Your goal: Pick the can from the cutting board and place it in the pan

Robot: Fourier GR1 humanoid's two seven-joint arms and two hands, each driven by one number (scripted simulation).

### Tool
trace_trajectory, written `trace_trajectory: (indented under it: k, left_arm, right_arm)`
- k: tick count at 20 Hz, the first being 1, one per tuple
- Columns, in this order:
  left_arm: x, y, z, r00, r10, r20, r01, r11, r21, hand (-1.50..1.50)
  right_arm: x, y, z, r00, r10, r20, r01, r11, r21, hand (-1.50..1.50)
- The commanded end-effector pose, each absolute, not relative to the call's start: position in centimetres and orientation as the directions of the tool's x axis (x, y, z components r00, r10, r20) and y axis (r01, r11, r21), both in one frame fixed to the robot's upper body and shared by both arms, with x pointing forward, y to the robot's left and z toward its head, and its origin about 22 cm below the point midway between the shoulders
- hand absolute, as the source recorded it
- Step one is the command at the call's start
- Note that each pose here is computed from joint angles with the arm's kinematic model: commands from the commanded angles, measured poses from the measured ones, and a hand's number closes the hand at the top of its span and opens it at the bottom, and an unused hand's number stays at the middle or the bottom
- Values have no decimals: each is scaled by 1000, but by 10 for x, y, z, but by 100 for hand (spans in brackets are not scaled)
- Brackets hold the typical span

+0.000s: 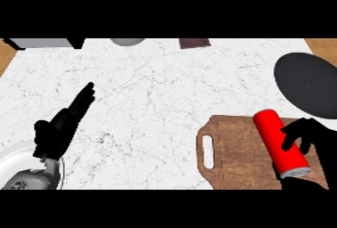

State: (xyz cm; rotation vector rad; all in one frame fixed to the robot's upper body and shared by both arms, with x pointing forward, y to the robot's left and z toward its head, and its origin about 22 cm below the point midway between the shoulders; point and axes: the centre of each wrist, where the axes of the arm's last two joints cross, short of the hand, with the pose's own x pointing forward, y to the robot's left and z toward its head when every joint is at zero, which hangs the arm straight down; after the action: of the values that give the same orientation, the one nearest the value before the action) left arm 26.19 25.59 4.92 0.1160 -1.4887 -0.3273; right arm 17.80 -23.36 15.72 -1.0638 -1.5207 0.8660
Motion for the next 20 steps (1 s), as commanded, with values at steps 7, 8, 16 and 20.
trace_trajectory:
  k: [7, 8, 16, 20]
  left_arm:
    - [275, 253, 62, 35, -272, 962, 151, 953, 264, 0]
    - [276, 256, 62, 39, -283, 958, 170, 947, 273, 0]
    - [265, 241, 60, 30, -298, 954, 188, 939, 288, 0]
    - [265, 252, 52, 26, -284, 958, 174, 946, 275, 0]
  right_arm:
    - [206, -288, 143, 5, 807, 591, 358, 551, -754, 150]
    - [213, -302, 138, 3, 801, 598, 371, 555, -745, 150]
    - [273, -371, 96, 57, 842, 536, 420, 467, -778, 150]
    - [306, -394, 90, 83, 852, 517, 453, 430, -781, 150]
